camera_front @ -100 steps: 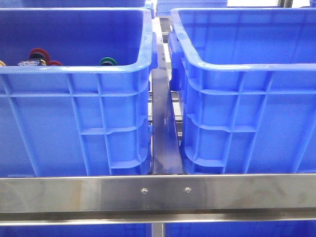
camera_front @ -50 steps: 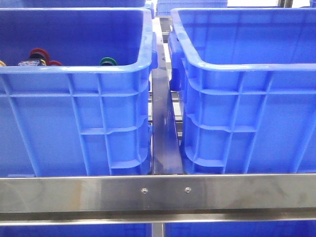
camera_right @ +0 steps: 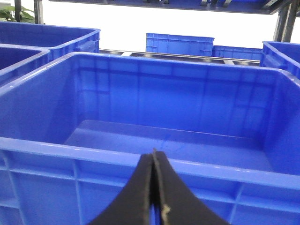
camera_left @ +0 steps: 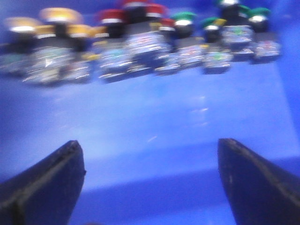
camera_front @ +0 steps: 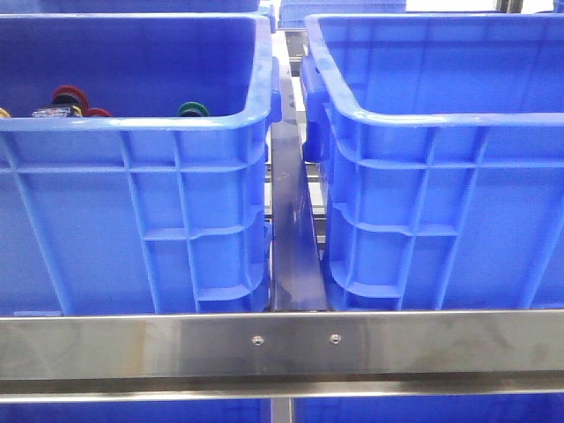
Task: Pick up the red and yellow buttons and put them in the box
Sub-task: 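Lower the left gripper toward a red push-button in the button bin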
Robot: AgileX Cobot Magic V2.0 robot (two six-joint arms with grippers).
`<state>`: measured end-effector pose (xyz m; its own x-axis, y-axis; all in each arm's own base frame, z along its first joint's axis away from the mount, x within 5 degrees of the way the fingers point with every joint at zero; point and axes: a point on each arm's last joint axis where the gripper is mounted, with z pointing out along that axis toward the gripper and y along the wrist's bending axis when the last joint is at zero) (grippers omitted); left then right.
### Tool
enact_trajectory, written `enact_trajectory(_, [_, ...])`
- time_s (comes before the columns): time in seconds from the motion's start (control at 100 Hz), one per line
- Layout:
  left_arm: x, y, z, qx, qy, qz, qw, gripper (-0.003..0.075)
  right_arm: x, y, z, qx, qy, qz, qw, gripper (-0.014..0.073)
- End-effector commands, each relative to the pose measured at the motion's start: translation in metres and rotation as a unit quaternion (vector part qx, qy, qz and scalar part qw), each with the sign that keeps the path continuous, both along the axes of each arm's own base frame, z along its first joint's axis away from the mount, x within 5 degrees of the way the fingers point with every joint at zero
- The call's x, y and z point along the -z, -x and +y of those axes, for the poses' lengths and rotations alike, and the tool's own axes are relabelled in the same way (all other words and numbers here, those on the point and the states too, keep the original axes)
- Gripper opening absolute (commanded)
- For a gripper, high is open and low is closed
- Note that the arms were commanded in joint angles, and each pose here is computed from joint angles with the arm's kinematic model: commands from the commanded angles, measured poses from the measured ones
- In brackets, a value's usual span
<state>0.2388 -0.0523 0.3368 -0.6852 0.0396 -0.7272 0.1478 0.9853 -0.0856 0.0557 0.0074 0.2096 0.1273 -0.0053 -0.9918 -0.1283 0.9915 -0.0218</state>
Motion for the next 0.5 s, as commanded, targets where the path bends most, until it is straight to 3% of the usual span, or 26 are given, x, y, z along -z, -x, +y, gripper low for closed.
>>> enact_trajectory(0.0, [-0.018, -0.027, -0.013, 0.001, 0.027, -0.048, 0.998, 0.0554, -0.009, 0.003, 0.0, 0.001, -0.003, -0.051, 0.999, -0.0066])
enact_trajectory(0.21, [-0.01, -0.085, -0.028, -0.004, 0.02, -0.018, 1.0, 0.0554, -0.009, 0.003, 0.0, 0.001, -0.003, -0.051, 0.999, -0.0066])
enact_trajectory(0.49, [0.005, -0.122, -0.03, -0.038, 0.002, -0.006, 0.999, 0.0554, -0.009, 0.003, 0.0, 0.001, -0.003, -0.051, 0.999, -0.0066])
